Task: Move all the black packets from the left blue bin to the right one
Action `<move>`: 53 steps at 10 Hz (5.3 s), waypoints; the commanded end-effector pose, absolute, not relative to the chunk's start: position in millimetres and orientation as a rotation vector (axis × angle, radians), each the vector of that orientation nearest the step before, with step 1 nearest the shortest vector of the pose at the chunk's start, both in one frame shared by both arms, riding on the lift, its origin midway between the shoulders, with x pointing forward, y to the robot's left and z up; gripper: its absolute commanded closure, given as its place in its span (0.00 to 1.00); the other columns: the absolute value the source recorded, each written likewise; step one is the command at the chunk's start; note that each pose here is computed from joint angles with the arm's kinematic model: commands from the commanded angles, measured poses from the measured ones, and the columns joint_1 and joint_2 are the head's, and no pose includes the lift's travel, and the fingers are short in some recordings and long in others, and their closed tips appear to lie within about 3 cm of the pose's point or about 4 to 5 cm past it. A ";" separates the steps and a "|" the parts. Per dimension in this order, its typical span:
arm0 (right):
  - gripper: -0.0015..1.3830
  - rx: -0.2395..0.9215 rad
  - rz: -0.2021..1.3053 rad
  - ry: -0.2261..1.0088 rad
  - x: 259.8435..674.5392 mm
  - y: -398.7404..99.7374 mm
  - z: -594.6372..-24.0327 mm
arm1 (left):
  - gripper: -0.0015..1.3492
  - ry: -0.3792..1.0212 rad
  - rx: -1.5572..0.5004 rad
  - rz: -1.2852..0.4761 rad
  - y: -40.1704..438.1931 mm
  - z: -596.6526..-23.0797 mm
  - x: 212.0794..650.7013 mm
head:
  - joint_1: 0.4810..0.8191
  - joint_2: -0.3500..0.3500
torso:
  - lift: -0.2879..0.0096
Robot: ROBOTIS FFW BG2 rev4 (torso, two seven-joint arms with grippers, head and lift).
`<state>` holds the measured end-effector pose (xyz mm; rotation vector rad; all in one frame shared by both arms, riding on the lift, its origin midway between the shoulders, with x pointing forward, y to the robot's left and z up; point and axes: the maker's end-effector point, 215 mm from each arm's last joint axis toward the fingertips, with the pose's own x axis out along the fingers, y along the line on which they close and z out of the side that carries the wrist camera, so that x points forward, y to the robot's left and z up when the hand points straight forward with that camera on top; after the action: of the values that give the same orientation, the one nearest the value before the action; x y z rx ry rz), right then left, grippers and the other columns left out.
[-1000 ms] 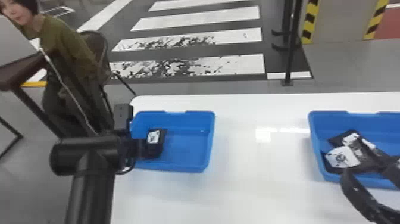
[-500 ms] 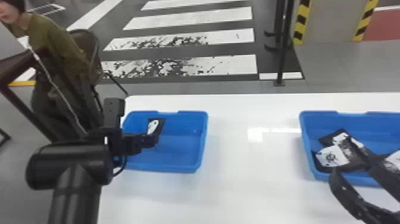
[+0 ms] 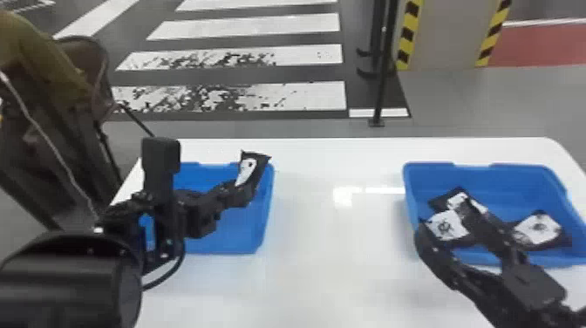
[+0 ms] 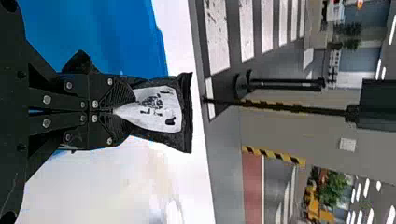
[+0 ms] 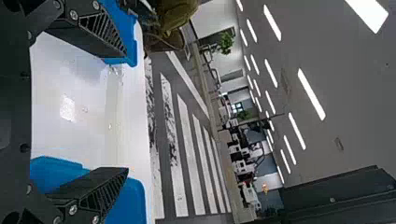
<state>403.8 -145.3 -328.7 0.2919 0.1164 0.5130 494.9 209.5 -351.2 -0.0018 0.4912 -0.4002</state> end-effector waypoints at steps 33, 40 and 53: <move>0.08 -0.034 0.136 0.069 435.1 -304.8 -342.2 | 0.10 0.166 -0.124 -0.430 199.0 -250.5 351.5 | 0.63 0.23 | 0.50; 0.08 -0.059 0.102 0.002 328.0 -293.5 -269.4 | 0.10 0.110 0.131 -0.260 277.5 -253.5 328.5 | 0.63 0.40 | 0.50; 0.08 -0.001 0.127 0.005 334.6 -286.5 -283.2 | 0.10 0.117 0.066 -0.261 274.0 -266.7 337.8 | 0.63 0.47 | 0.50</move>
<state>334.9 -286.1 -282.4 -0.0051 0.0039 0.1290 337.4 274.0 -267.0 0.0694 0.1190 -0.2626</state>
